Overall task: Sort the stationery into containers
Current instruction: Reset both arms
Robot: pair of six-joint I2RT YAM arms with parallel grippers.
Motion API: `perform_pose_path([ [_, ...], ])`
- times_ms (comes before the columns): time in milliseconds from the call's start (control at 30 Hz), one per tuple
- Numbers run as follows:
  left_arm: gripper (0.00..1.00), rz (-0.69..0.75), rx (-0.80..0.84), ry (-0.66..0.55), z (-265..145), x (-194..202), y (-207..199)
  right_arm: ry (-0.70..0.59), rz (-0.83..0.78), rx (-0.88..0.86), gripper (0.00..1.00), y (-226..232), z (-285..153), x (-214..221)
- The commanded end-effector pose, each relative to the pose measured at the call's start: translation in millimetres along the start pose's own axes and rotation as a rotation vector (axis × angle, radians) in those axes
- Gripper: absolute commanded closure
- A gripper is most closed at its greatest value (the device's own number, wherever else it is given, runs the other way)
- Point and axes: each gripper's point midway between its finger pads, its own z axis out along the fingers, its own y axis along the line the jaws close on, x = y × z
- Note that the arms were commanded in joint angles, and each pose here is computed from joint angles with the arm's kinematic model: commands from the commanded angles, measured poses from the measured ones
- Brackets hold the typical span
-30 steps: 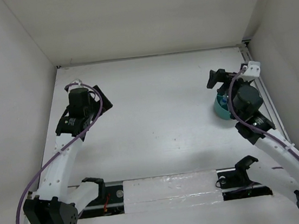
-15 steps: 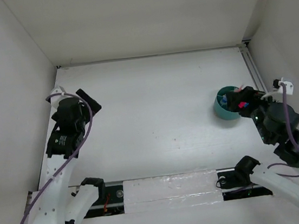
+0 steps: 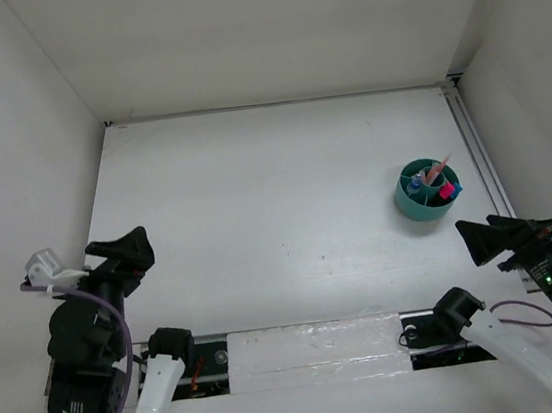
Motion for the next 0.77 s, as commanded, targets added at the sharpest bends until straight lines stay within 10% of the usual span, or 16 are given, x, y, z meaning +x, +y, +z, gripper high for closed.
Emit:
perform_pose_path([
  [0,0.00,-0.017,0.020,-0.015,-22,-1,9,0.092,-0.050,0.005,0.00,-12,-17,24],
  [233,0.00,-0.024,-0.001,-0.013,-32,11,28,-0.081,0.001,-0.054,0.00,-25,-56,6],
  [733,0.00,-0.010,-0.002,0.002,-28,14,27,-0.025,-0.029,-0.035,0.00,-23,-45,15],
])
